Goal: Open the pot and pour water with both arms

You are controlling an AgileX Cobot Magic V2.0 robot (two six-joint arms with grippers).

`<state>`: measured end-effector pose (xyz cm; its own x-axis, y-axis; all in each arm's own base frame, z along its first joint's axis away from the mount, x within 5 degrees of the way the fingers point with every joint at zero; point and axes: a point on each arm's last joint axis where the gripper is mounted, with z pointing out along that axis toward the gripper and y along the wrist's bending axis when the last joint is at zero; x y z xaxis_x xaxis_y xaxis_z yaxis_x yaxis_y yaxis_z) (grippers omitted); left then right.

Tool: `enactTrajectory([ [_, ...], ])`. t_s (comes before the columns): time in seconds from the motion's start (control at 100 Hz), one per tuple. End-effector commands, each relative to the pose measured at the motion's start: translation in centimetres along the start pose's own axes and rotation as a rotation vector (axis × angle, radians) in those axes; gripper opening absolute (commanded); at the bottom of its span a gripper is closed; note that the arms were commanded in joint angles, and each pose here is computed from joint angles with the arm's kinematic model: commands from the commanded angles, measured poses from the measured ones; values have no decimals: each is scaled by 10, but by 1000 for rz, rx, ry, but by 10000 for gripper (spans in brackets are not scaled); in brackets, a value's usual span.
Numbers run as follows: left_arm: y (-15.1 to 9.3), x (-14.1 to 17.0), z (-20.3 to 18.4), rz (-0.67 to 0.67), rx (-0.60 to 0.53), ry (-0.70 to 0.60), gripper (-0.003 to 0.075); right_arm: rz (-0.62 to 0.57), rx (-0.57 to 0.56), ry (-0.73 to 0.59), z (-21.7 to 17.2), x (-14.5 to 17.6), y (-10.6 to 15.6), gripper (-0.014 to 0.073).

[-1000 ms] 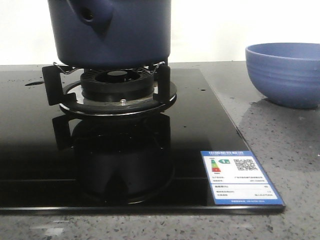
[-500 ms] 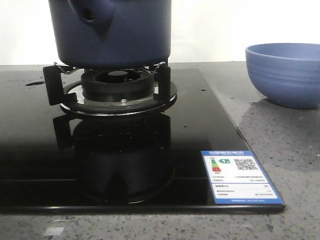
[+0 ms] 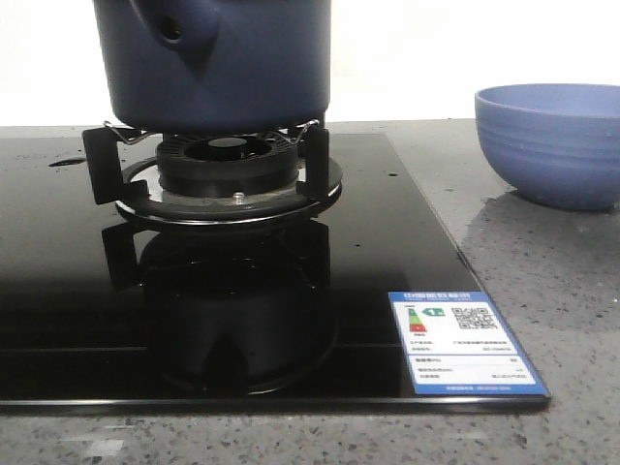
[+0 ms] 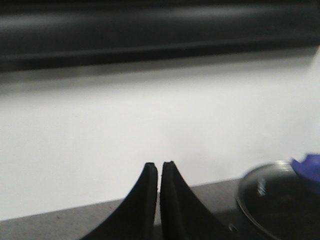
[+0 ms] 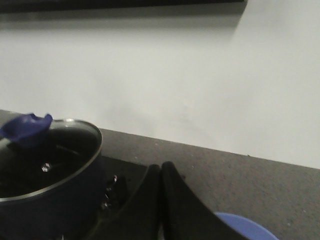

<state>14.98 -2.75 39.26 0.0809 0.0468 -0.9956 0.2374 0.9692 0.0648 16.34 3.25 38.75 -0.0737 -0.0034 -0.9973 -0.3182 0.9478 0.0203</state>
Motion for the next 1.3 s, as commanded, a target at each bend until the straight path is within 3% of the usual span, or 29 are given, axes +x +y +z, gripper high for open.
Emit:
enactTrajectory([
  [0.0, -8, 8, -16, -9, 32, -16, -20, -22, 81, -66, -17, 9, -2, -42],
  [0.21, -11, 48, -53, -68, -9, -26, -20, -9, 157, -43, -48, 70, 0, -42],
  [0.35, -13, 57, -75, -72, -15, -82, -20, -14, 200, -85, -65, 88, 0, -42],
  [0.6, -15, 57, -87, -137, -4, -133, -20, -10, 216, -92, -68, 95, 0, -42],
  [1.29, -15, 59, -86, -137, -1, -127, -20, -10, 216, -92, -68, 95, 0, -42],
])
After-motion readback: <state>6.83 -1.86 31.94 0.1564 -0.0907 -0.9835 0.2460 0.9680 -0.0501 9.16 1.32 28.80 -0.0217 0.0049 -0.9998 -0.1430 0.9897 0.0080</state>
